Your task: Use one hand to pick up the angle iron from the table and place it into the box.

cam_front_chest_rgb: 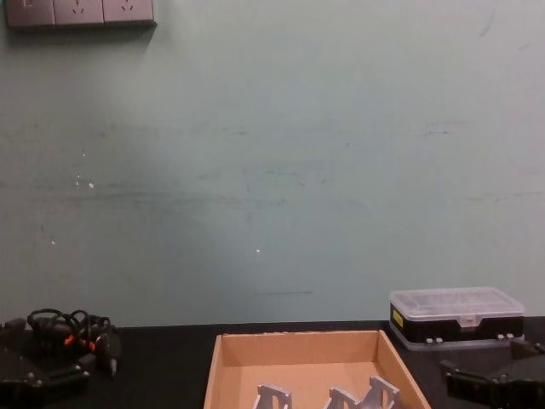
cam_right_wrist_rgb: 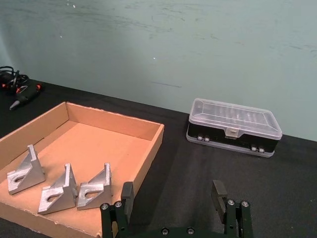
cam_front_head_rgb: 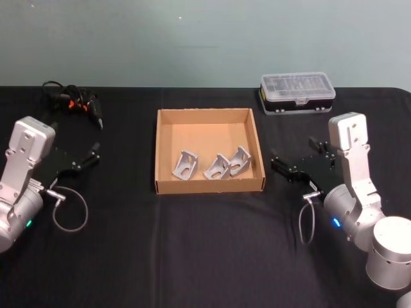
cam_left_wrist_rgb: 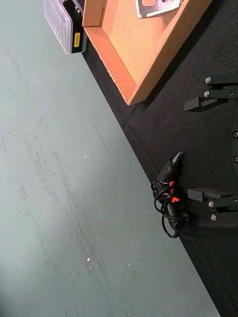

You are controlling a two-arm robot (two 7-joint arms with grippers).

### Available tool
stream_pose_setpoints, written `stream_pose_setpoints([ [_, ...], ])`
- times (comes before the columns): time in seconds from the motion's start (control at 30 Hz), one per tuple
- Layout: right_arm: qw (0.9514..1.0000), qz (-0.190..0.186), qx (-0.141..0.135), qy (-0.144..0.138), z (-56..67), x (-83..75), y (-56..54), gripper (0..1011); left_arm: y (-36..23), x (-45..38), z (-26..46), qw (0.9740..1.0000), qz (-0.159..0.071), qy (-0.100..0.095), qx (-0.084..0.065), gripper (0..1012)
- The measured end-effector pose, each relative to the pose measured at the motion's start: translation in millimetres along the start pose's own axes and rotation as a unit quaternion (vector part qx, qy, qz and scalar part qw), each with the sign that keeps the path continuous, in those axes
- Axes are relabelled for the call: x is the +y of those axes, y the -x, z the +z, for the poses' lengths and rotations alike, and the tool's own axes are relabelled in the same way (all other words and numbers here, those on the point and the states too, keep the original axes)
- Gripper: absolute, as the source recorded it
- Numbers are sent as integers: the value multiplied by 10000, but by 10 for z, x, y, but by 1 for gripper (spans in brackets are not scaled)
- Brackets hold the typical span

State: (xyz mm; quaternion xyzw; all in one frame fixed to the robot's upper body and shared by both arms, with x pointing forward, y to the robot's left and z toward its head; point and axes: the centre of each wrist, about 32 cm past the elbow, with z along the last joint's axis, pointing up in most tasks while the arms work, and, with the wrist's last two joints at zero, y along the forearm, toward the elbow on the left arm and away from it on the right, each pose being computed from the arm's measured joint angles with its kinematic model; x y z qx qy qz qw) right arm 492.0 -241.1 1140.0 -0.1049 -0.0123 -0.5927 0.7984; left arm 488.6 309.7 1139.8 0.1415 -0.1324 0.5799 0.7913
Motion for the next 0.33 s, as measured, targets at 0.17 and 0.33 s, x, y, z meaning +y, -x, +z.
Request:
stream_pose_setpoints([
  [0.17, 10000, 1, -2, 2, 1, 1, 0, 1003, 0, 0, 0, 10000, 0, 0, 0, 1011],
  [0.33, 10000, 1, -3, 2, 2, 2, 0, 1002, 0, 0, 0, 10000, 0, 0, 0, 1011],
])
